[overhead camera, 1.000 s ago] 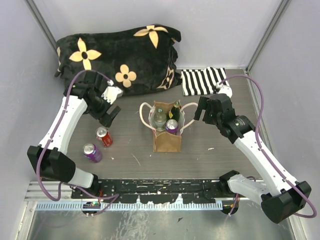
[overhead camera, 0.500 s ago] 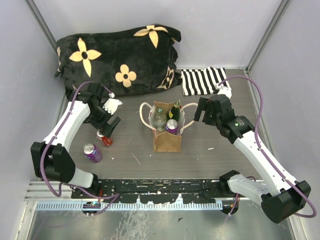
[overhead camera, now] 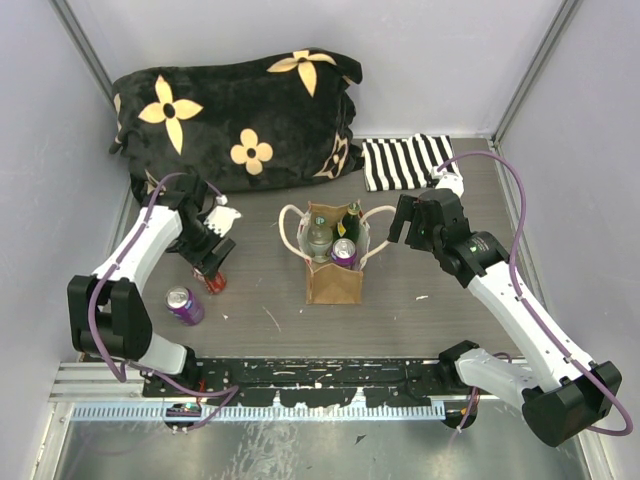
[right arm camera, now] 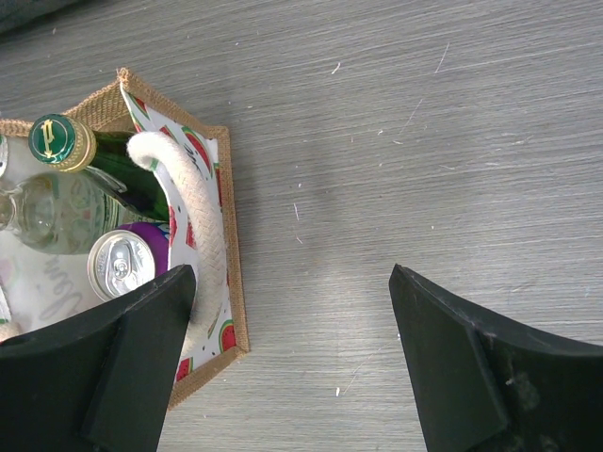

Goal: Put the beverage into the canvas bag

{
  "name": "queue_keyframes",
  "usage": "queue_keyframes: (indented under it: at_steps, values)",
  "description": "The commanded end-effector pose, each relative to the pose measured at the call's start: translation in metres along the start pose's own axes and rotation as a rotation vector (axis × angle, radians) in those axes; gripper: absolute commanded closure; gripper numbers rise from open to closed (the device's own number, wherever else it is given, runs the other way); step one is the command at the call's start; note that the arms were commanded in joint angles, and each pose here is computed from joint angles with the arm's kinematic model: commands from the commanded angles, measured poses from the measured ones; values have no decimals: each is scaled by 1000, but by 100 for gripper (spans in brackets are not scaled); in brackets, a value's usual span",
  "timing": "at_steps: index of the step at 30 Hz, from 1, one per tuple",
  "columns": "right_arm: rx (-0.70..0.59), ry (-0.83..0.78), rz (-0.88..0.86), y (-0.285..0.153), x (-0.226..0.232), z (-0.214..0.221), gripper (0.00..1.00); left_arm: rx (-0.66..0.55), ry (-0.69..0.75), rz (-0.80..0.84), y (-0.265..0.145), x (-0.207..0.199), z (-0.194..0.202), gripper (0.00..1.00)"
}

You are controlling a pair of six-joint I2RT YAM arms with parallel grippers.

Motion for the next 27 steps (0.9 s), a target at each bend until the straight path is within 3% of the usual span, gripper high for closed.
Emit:
queue_keyframes:
  at_steps: [1,7,12,18,23,27]
  values:
    - [-58,19,-16,-7,1,-11,10,-16,22,16,5,1,-2,37]
    - [-64,21,-11,-8,0,-12,10,-56,-23,24,-12,2,-19,98]
    - [-69,23,-6,-8,-1,-12,10,-192,-43,24,-64,5,-58,100]
    - [-62,21,-7,-6,0,-12,10,-453,-48,101,-152,-7,-119,100]
    - [-63,21,-3,-7,-1,-12,10,-661,45,219,-205,-53,-151,100]
    - [-65,22,-1,-7,-2,-12,10,-720,189,295,-218,-108,-156,100]
Point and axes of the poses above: each gripper's point midway between its finger pads, its own y axis out along the fingers, its own x axis along the line the jaws close on, z = x × y, the point moved 9 cm from there along -y, back along the fingers, and after that the axes turned 11 degrees about -y, right-handed, at the moved point
